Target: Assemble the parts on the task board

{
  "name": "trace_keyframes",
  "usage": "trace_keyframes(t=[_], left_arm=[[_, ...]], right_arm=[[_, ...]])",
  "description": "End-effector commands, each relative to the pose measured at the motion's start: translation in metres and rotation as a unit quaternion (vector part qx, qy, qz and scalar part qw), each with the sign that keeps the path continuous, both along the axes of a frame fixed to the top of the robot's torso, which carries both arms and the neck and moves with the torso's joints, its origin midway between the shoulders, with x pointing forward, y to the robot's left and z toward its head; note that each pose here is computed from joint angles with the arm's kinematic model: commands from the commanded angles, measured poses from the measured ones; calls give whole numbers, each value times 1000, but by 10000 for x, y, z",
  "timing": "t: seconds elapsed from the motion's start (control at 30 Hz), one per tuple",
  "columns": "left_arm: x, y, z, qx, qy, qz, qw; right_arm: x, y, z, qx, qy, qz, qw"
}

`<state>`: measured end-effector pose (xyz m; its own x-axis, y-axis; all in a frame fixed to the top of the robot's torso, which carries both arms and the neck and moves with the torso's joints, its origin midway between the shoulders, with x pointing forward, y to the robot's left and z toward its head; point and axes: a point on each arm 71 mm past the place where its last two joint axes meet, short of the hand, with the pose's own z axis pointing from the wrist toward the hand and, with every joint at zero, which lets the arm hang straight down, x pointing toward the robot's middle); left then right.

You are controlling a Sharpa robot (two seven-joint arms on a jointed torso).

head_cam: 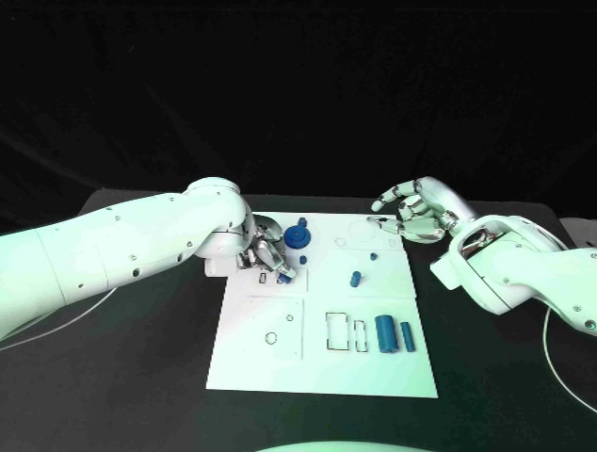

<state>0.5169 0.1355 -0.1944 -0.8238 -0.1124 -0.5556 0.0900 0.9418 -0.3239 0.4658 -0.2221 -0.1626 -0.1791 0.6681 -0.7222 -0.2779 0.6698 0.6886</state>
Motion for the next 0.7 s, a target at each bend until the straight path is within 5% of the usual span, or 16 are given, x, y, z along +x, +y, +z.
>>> trace_keyframes(t=[0.03,0.4,0.7], left_arm=[[-18,5,19,-24,8,12,1000],[-60,105,82,-25,-43,27,998],[-132,96,54,-11,-96,22,995]], right_arm=[[-3,6,-11,-7,3,6,1000],[-1,-7,-11,-7,2,4,1000],[-4,-18,-12,-7,1,3,1000]])
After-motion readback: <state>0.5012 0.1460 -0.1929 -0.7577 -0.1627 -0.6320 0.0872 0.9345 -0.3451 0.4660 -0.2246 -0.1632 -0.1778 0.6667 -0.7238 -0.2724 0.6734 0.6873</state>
